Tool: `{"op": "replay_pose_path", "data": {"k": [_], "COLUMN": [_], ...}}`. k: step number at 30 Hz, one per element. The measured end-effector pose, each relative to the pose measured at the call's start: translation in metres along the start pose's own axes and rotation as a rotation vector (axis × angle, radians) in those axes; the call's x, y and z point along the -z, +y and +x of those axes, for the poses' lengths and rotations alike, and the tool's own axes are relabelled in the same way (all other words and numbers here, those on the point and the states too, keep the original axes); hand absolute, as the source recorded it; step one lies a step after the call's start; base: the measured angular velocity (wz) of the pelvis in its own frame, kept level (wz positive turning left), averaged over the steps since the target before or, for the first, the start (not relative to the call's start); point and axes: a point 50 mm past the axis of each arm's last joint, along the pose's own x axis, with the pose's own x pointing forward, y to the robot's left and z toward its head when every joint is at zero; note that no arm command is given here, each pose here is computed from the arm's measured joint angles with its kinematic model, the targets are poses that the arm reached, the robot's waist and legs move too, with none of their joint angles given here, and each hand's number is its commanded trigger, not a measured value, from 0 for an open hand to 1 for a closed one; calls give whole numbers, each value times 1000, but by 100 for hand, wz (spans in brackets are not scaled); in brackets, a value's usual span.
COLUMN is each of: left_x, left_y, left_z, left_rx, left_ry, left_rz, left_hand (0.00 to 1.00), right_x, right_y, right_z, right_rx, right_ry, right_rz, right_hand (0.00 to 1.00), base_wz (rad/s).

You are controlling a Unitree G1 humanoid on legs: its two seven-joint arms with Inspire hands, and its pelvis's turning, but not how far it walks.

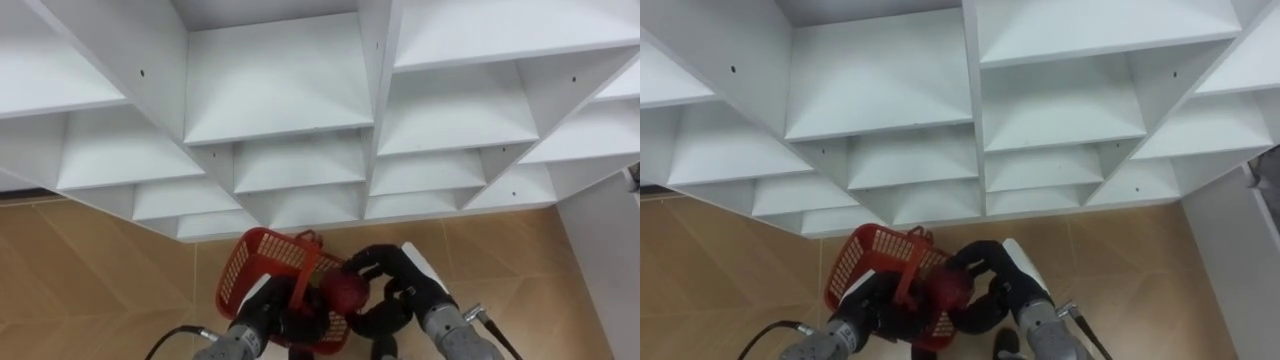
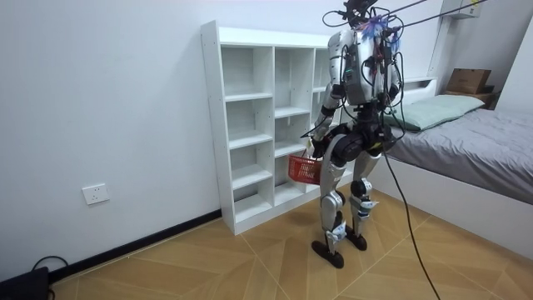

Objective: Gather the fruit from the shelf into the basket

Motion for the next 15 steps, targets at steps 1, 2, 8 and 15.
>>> {"op": "replay_pose_path", "data": {"k": [1,2,8,15], "left_x": [0,0,1,-8], "left_y": [0,-1,-3,-11], "left_z": [0,0,0,3], "left_rx": [3,5,22,66], "left_ry": [1,1,5,-25], "left_rz": [2,3,21,37], "left_hand": [100,100,100,100], "right_x": [0,0,6,14], "right_y": [-1,-1,0,16], "right_z": [0,0,-2,-6], "right_rx": [-1,-1,-31,-148], "right_ry": [1,1,39,79], "right_rz": [-3,-5,-34,-95], "right_hand": [0,0,0,0], "base_wz": [0,0,0,0]}}
